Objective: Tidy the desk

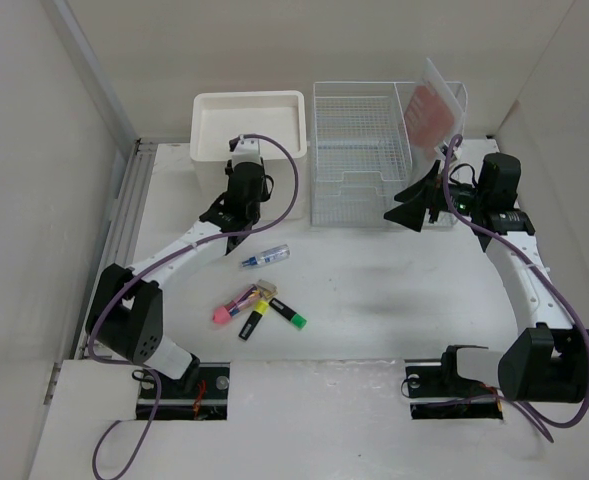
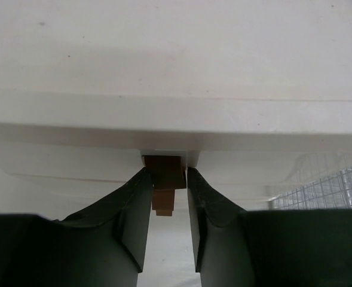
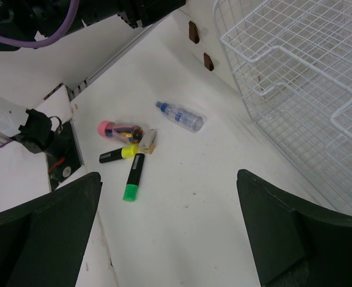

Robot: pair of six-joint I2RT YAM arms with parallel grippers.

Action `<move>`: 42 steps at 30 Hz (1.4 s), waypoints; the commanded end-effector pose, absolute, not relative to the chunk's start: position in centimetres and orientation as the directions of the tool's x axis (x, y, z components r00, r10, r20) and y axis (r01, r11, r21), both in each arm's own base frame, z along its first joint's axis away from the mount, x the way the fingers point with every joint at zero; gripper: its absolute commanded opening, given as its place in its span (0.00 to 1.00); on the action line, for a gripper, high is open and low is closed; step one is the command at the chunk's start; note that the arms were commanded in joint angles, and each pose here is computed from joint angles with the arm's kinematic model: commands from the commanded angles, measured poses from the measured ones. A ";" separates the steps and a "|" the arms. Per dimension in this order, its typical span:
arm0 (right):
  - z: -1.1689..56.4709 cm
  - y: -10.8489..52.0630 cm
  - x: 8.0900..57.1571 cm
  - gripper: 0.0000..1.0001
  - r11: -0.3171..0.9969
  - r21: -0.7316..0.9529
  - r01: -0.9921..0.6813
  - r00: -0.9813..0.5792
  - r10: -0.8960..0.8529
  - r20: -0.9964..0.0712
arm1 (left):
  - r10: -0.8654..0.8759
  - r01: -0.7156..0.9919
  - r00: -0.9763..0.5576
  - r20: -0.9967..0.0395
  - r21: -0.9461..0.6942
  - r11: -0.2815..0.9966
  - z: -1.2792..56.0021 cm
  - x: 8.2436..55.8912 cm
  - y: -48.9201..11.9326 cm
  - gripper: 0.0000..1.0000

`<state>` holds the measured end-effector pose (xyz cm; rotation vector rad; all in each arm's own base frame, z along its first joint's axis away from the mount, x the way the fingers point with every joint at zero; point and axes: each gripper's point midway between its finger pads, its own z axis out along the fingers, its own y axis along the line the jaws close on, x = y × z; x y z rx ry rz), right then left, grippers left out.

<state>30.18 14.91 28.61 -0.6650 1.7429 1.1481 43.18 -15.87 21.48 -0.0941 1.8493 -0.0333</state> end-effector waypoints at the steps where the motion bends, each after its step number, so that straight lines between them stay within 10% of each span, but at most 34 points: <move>1: 29.5 15.0 30.2 1.00 0.394 0.366 -0.843 -0.382 0.041 -0.923 | -0.126 -0.071 -0.181 -0.975 -0.115 0.991 25.1 43.8 -15.5 0.23; 13: 29.5 15.0 30.2 1.00 0.394 0.366 -0.843 -0.382 0.041 -0.923 | -0.131 -0.071 -0.173 -0.976 -0.120 0.990 25.4 43.0 -15.0 0.00; 42: 29.5 15.0 30.1 1.00 0.393 0.375 -0.839 -0.390 0.044 -0.920 | -0.077 -0.017 -0.250 -0.965 -0.075 0.997 22.8 38.4 -14.9 0.00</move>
